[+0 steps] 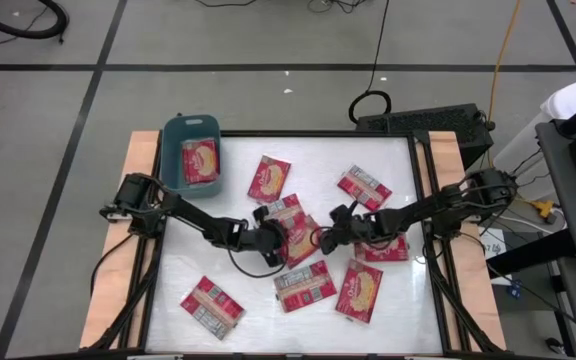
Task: Sort popcorn bags into baskets
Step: Stack the red popcorn bag on top of the other red popcorn bag into the blue bin
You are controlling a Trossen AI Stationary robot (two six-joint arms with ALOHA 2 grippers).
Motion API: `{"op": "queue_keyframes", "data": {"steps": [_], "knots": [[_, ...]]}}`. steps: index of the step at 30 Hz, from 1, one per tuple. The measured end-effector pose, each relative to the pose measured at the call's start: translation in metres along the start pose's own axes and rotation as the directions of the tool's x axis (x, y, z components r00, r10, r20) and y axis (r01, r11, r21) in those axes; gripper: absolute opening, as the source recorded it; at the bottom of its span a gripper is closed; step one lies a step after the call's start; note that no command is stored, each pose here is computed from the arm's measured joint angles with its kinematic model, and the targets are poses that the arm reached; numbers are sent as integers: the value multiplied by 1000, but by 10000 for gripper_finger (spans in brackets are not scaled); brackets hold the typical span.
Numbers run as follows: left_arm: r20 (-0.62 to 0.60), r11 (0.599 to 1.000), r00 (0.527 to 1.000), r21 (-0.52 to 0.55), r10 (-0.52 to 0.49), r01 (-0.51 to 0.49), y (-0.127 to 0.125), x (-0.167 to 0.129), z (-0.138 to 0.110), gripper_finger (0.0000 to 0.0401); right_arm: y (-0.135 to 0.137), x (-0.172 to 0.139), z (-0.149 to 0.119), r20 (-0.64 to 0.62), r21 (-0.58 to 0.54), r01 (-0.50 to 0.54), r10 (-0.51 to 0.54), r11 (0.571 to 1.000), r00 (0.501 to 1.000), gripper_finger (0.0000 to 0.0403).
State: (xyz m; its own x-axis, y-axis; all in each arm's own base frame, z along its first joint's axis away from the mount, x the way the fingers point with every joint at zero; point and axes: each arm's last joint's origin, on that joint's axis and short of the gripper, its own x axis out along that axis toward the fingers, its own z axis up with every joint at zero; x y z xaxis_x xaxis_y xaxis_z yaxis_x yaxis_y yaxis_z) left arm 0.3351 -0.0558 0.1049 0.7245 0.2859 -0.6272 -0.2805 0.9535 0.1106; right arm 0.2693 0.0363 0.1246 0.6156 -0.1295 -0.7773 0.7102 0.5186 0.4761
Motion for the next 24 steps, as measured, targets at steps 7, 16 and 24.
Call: {"op": "queue_keyframes", "data": {"steps": [7,16,24], "knots": [[-8,1000,1000,-31,2,-2,0,0,-1,88,10,17,0,-4,-40,-154,154,987,988,247],[-9,999,1000,-47,11,-12,1,0,-1,87,11,28,-2,14,-140,-179,183,974,983,135],[61,999,998,-41,-13,16,3,-21,20,88,12,26,4,36,-224,-192,205,955,978,8]]}}
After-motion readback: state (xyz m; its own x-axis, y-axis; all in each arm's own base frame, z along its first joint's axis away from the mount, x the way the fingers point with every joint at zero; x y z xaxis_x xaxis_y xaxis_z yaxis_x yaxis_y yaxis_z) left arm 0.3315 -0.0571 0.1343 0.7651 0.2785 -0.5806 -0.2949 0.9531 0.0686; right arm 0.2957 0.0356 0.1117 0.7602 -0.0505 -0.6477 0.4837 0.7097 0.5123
